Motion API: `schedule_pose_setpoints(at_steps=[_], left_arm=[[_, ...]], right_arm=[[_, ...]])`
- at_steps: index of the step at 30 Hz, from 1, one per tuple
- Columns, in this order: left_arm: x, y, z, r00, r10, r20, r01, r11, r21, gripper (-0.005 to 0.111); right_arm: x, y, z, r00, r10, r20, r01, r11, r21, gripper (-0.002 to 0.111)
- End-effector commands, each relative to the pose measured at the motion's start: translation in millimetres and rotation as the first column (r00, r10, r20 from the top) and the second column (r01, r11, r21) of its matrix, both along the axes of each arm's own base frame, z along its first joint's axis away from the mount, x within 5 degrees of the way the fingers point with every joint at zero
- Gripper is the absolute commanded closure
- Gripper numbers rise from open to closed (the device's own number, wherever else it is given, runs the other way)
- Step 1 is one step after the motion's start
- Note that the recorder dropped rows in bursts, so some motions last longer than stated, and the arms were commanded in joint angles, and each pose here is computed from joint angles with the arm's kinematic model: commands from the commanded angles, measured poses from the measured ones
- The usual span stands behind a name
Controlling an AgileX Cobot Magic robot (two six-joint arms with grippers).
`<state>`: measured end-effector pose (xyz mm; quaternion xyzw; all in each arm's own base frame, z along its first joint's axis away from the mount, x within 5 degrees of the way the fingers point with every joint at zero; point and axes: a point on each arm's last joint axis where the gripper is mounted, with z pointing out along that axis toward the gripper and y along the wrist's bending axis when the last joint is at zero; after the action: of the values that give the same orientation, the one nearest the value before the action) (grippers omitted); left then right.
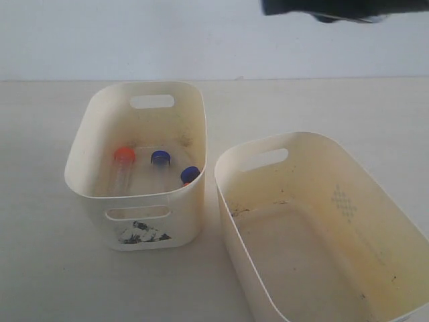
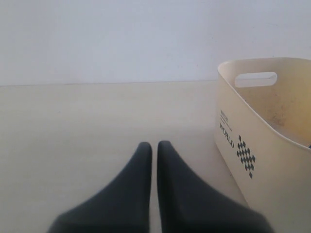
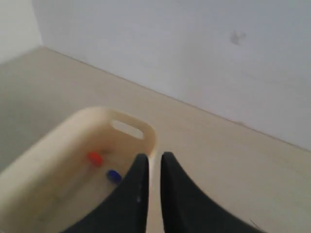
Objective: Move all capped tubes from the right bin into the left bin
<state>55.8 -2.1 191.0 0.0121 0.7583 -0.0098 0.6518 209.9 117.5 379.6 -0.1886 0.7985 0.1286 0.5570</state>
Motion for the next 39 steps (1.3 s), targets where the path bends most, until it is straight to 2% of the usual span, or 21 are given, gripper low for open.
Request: schedule_pose_setpoints(at_steps=[1,5,10,12,13,17,20,29,32,39], left_arm=[[-0.2,0.1,1.6,1.0,0.003,0.011,-0.003,1.0,-0.007,0.102],[-0.2,0.1,1.6,1.0,0.003,0.011,-0.003,1.0,-0.007,0.102],[-0.2,0.1,1.6,1.0,0.003,0.011,-0.003,1.0,-0.007,0.102],[-0.2,0.1,1.6,1.0,0.003,0.011,-0.003,1.0,-0.007,0.102],[-0.2,0.1,1.6,1.0,0.003,0.011,-0.003,1.0,-0.007,0.102],[-0.2,0.1,1.6,1.0,0.003,0.011,-0.003,1.0,-0.007,0.102],[-0.2,0.1,1.6,1.0,0.003,0.011,-0.003,1.0,-0.007,0.102],[-0.2,0.1,1.6,1.0,0.003,0.011,-0.003,1.0,-0.007,0.102],[-0.2,0.1,1.6,1.0,0.003,0.011,-0.003,1.0,-0.007,0.102],[-0.2,0.1,1.6,1.0,0.003,0.011,-0.003,1.0,-0.007,0.102]], right_arm=[[-15.3,-52.2,-8.9,0.982,-0.188,0.001,0.188,0.982,0.026,0.099],[-46.1,-86.7,-25.2,0.943,-0.314,0.112,0.297,0.944,0.144,0.099],[-94.8,-111.9,-59.9,0.879,-0.429,0.207,0.393,0.899,0.195,0.099],[-112.4,-116.5,-80.1,0.859,-0.461,0.223,0.42,0.883,0.21,0.099],[-126.5,-118.2,-100.8,0.844,-0.478,0.244,0.427,0.873,0.234,0.099],[-147.6,-119.1,-152.5,0.807,-0.486,0.335,0.423,0.872,0.245,0.099],[-151.5,-119.4,-168.5,0.809,-0.487,0.329,0.432,0.872,0.229,0.099],[-155.6,-124.0,-192.5,0.834,-0.544,0.091,0.528,0.835,0.155,0.099],[-156.2,-123.9,-194.9,0.839,-0.54,0.072,0.529,0.839,0.132,0.099],[-156.0,-117.8,-195.4,0.883,-0.459,0.102,0.455,0.888,0.063,0.099]])
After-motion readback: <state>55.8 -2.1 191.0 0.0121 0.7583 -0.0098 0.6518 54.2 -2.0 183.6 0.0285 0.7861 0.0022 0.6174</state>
